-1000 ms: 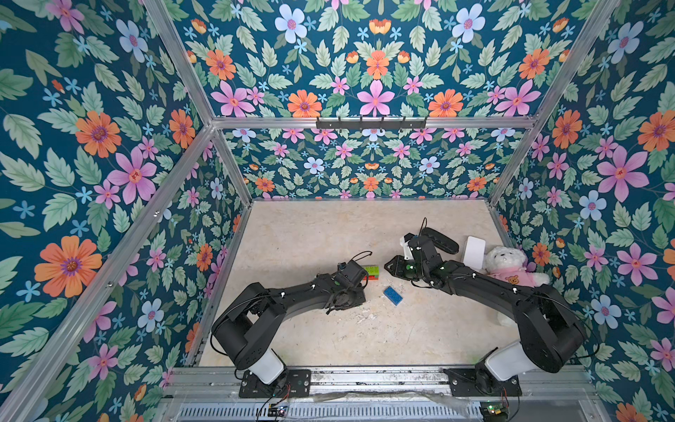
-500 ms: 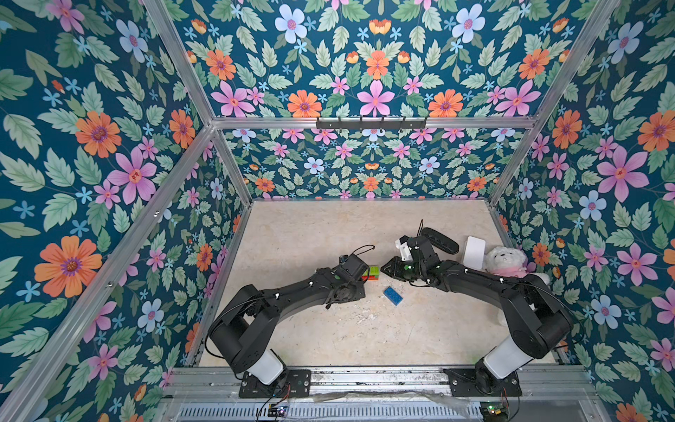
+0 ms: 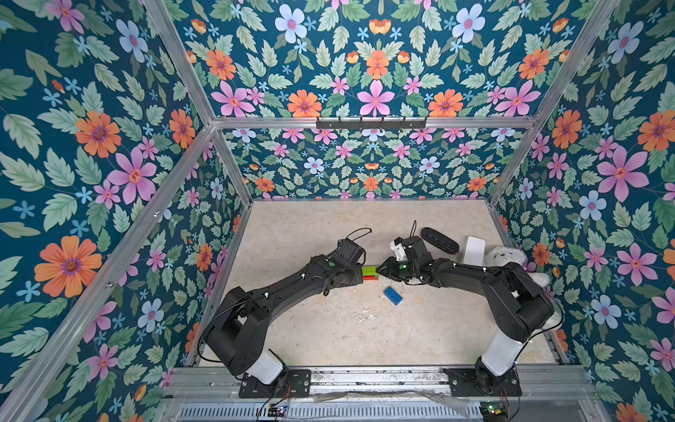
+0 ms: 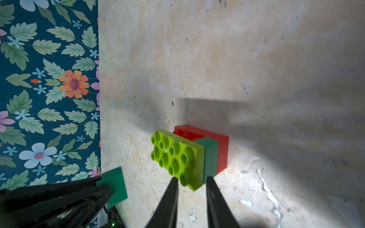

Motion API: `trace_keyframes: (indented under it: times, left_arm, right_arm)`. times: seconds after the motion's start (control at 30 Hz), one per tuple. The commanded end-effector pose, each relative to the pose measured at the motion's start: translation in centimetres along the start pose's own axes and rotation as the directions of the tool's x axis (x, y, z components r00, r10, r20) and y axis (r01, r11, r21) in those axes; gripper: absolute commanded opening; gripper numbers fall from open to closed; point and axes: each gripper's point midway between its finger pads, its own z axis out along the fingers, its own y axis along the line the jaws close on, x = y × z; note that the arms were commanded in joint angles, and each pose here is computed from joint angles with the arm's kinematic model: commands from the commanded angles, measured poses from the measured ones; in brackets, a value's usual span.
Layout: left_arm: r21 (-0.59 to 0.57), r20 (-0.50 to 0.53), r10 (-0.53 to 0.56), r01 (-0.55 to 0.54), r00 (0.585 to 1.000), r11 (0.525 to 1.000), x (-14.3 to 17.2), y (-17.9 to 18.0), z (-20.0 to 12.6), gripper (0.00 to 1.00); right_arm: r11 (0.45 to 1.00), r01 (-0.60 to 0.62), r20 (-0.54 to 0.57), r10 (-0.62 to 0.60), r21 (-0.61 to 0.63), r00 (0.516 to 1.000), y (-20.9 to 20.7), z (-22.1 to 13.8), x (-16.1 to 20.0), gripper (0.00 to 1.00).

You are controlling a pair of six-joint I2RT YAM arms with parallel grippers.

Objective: Assemble the number 5 with lego
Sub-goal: Pick up the lego brick from the center of the board, then assemble the lego brick with the lego brick.

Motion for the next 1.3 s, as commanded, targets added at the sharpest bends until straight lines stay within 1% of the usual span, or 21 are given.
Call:
trace_keyframes:
  times: [0.0, 0.27, 0.53, 0.7, 0.9, 1.1, 1.27]
  left_arm:
    - [-0.009, -0.011, 0.038, -0.038, 0.999, 0.999, -0.2, 0.0, -0.1, 0.0]
    - [0.005, -0.01, 0.043, -0.043, 0.999, 0.999, -1.0, -0.5, 0.2, 0.0]
    - [0.021, -0.007, 0.055, -0.055, 0.998, 0.998, -2.1, -1.5, 0.6, 0.0]
    - [0.024, -0.009, 0.053, -0.053, 0.999, 0.998, -2.4, -1.6, 1.0, 0.0]
    - [0.028, -0.013, 0.058, -0.058, 0.998, 0.998, -2.8, -2.1, 1.4, 0.0]
    - [0.019, -0.022, 0.06, -0.059, 0.998, 0.998, -3.0, -2.2, 2.2, 0.0]
    - [0.008, -0.029, 0.057, -0.057, 0.998, 0.998, -3.0, -1.9, 2.8, 0.0]
  right_arm:
    - [1.0, 0.005, 0.008, -0.005, 0.001, 1.0, 0.0, 0.1, -0.3, 0.28]
    - [1.0, -0.015, -0.002, 0.015, 0.023, 1.0, -1.1, 0.5, -0.1, 0.27]
    - [0.998, -0.057, -0.009, 0.057, -0.001, 0.998, -1.5, 0.8, 0.2, 0.27]
    - [0.996, -0.087, -0.023, 0.087, -0.036, 0.996, -1.8, 0.8, 0.5, 0.24]
    - [0.993, -0.104, -0.025, 0.103, -0.05, 0.994, -2.1, 0.9, 0.5, 0.22]
    - [0.992, -0.118, -0.038, 0.116, -0.045, 0.993, -2.5, 1.3, 0.9, 0.19]
    - [0.991, -0.13, -0.05, 0.129, -0.027, 0.99, -3.2, 1.7, 1.3, 0.19]
